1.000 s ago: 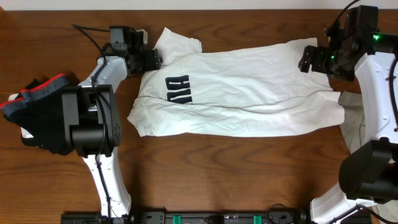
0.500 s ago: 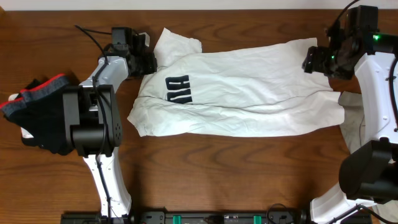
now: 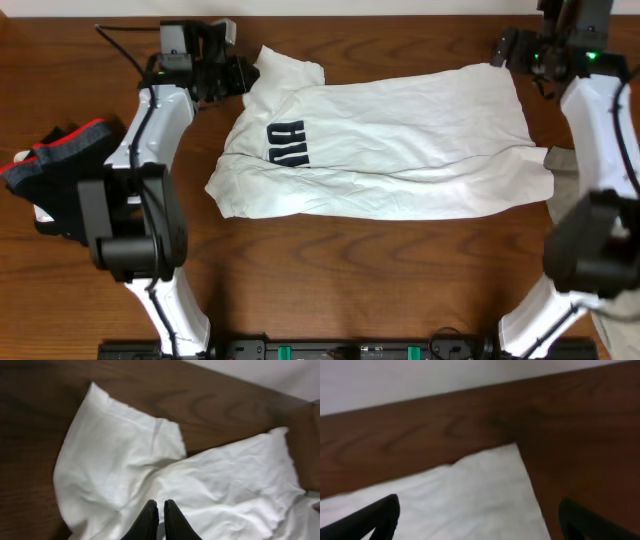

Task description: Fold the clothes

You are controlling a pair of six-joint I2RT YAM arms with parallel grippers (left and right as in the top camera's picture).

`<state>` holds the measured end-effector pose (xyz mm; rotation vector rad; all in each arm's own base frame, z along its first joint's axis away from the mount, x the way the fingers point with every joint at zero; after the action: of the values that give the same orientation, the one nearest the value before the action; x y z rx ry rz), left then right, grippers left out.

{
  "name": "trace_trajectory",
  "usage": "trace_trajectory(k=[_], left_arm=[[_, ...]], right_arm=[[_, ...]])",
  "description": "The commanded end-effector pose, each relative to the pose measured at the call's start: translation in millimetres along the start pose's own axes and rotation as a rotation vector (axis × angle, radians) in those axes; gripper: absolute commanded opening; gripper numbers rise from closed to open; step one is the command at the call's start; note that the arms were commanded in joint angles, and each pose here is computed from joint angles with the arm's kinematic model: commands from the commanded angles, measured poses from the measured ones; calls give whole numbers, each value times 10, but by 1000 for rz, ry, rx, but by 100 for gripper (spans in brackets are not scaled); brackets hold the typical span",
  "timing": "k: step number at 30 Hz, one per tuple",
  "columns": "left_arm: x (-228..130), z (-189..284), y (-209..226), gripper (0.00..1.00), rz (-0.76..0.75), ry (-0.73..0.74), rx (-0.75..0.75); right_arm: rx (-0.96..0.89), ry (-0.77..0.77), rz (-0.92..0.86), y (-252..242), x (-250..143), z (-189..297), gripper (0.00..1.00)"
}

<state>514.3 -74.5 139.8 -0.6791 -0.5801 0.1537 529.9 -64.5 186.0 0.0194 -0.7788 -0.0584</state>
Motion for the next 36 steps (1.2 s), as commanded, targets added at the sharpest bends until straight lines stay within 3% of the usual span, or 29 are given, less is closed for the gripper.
trace_trajectory(k=[1,7,11,14,16,32,34,36], left_arm=[[-64,-17,38,9,54,31,0],[-80,-20,45,9,58,36,6],[-14,-9,237,13,55,-12,133],[34,1,444,65,56,-53,255],[7,-40,523,74,64,-45,274],[-327,-542,912,74,109,55,273],[-380,-588,915,64,111,73,268],[-418,-621,901,39,112,86,260]], right_arm=[[16,53,-25,-84,-264,-511,99],[34,51,-45,-124,-450,-972,99],[29,46,-50,-167,-452,-991,99],[25,81,-61,-208,-528,-970,99],[22,124,-71,-238,-628,-958,99],[13,246,-112,-357,-913,-886,99],[24,248,-113,-338,-917,-885,99],[27,252,-114,-334,-925,-883,99]])
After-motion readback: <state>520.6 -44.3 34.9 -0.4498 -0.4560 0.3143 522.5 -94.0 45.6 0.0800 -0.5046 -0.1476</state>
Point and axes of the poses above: each gripper's point midway between its finger pads, its own z axis back along the fingers, its own y axis along the line the jaws close on, x = y × z, the point moved 2 cm from there along z, back along the fingers, and after that the axes turned 9 degrees about z, right-handed, at the moved point
